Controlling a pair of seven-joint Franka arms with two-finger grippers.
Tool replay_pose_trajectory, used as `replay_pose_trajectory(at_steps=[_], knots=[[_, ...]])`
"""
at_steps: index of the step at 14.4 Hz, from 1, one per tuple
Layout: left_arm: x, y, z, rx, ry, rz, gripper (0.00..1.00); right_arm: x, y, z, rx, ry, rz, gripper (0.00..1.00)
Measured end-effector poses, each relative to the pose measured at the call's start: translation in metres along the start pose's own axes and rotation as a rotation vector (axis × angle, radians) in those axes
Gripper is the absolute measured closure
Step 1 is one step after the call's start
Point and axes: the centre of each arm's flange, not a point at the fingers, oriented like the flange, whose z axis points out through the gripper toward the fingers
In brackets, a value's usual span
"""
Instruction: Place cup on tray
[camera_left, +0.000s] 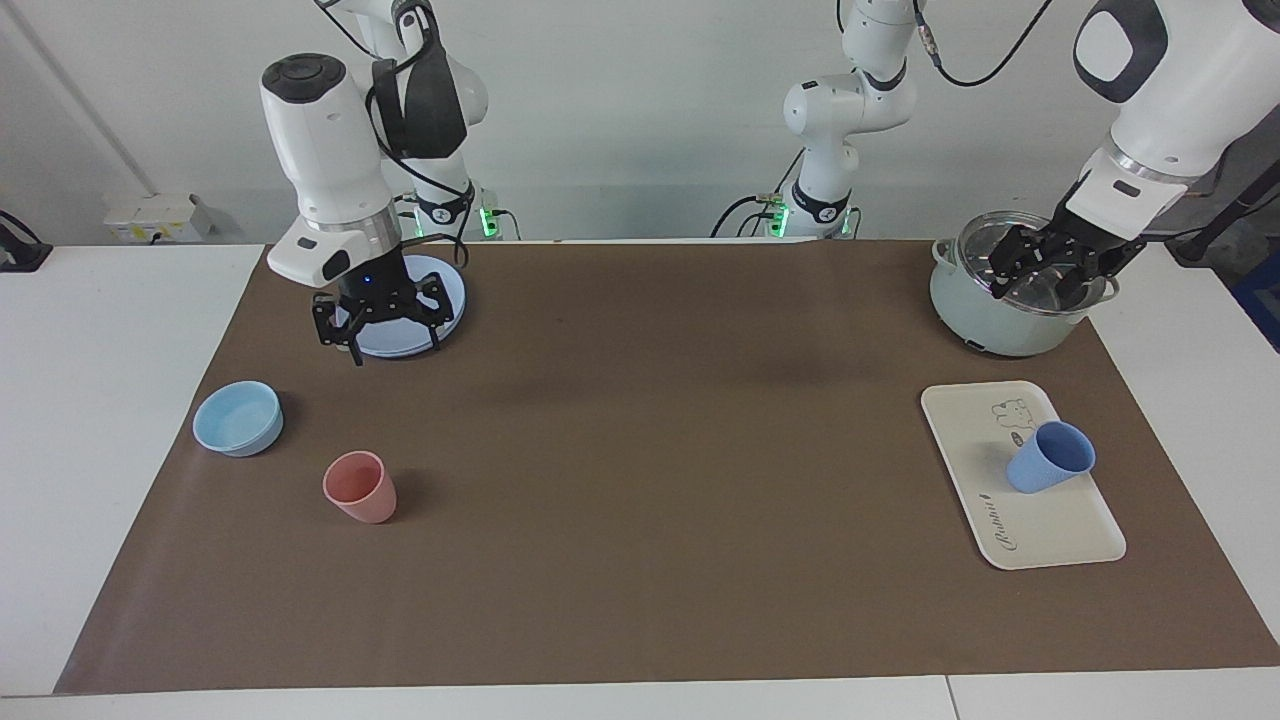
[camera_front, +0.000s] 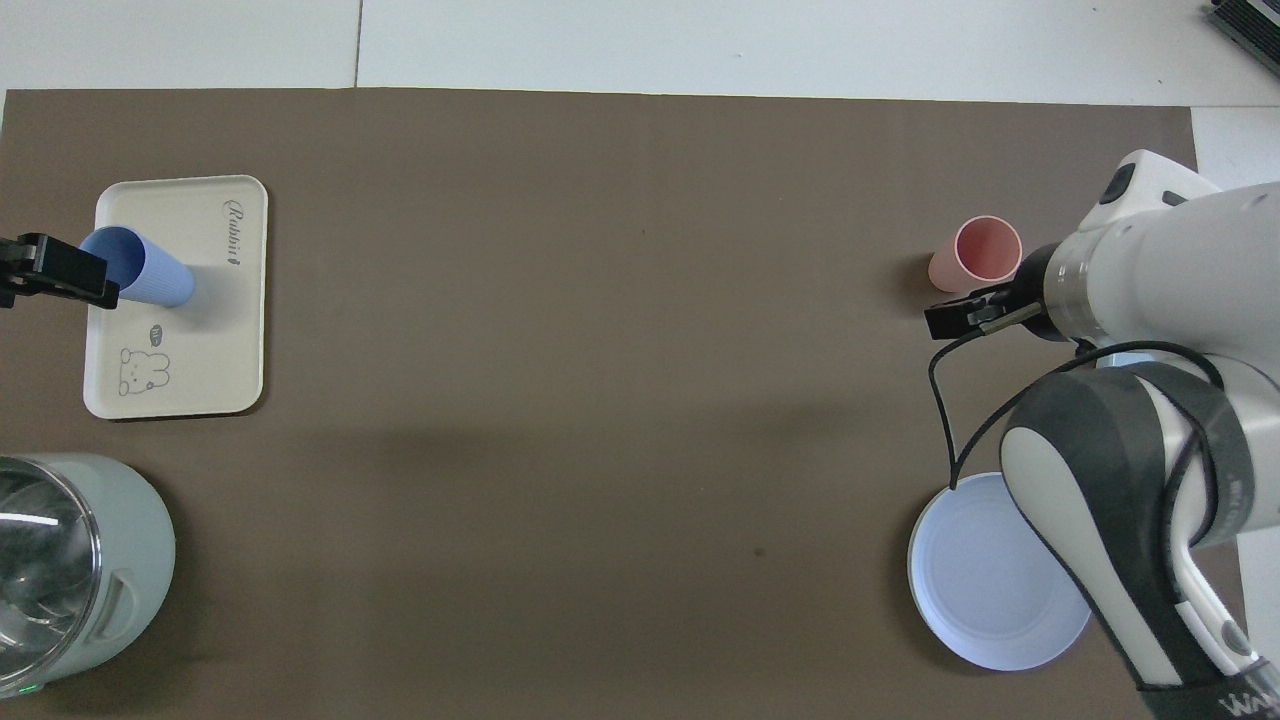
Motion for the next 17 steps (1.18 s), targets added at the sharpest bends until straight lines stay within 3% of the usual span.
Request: replay_pose_trajectory(at_steps=[4, 9, 11, 17], knots=[[-0.007, 0.002, -0.005, 0.028, 0.003, 0.005, 0.19, -0.013, 0.034, -0.067, -0.006, -0.065, 0.087, 0.0], [-0.021, 0.008, -0.004, 0.033, -0.005, 0.013, 0.16, -0.032, 0.073, -0.118, 0.024, -0.153, 0.188, 0.0], [-0.021, 0.014, -0.006, 0.034, -0.001, 0.023, 0.0, -0.036, 0.079, -0.125, 0.027, -0.168, 0.201, 0.0], [-0.02, 0.021, -0.006, 0.034, 0.005, 0.033, 0.0, -0.038, 0.08, -0.121, 0.029, -0.184, 0.204, 0.0]])
